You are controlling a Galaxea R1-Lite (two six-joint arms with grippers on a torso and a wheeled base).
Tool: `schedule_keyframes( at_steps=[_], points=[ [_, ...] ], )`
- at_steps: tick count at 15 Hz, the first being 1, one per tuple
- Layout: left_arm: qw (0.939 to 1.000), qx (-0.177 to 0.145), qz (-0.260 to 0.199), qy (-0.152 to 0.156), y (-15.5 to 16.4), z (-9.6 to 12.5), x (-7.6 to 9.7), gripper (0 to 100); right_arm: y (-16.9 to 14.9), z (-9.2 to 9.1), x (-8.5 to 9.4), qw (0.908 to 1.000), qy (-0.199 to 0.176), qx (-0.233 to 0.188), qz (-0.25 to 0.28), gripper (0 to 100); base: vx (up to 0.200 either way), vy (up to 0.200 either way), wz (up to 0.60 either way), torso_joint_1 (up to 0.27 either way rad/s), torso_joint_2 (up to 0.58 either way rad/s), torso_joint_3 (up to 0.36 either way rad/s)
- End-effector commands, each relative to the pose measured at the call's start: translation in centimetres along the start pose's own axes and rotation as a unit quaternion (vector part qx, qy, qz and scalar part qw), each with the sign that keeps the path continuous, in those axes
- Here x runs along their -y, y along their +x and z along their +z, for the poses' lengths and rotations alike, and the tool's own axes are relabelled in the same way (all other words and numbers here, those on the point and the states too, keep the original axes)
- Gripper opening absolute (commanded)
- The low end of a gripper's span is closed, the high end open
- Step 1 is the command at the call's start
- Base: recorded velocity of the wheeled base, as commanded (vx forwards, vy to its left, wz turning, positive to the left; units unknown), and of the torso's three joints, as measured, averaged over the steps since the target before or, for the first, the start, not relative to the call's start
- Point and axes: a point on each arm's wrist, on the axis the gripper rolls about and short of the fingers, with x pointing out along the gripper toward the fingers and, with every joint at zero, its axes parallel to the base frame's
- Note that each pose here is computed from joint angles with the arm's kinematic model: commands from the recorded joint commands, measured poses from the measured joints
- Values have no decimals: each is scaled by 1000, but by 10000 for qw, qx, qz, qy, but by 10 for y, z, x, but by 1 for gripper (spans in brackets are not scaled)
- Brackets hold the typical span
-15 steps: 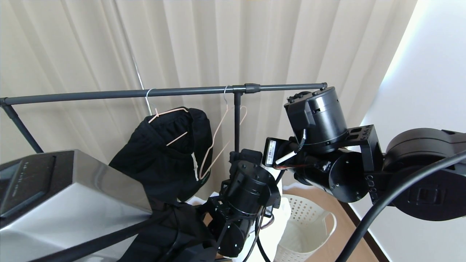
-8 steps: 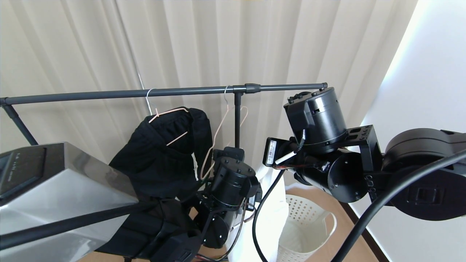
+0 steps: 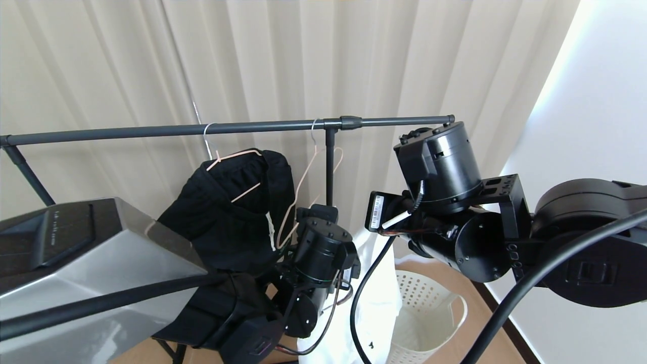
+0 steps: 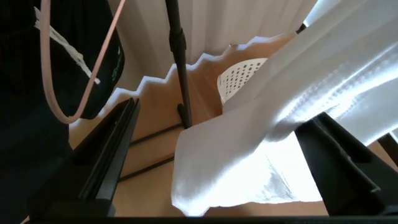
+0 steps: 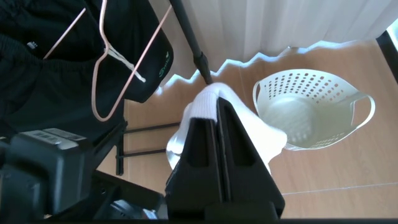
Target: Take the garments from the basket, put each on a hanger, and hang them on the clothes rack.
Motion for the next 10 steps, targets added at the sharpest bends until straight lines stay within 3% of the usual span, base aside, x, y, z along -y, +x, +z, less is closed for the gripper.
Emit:
schedule_keyframes(
  at_steps=[1,5,9,10],
  points=[
    [9999,-121,53,60,14,-10,4,100,-1,0,0,10000,2,9,8,0,0,0,0,0,0,0],
    [9996,-226,97,111,26,-19,7,100,-4,0,-2,10000,-8,10,65,0,0,0,0,0,0,0],
    [9976,-583,189,316,18,-42,-4,100,-7,5,0,9999,50,99,27,0,0,0,0,0,0,0],
    [9980,-535,183,292,18,-46,-6,100,-8,7,1,9999,70,118,25,0,0,0,0,0,0,0]
  ],
)
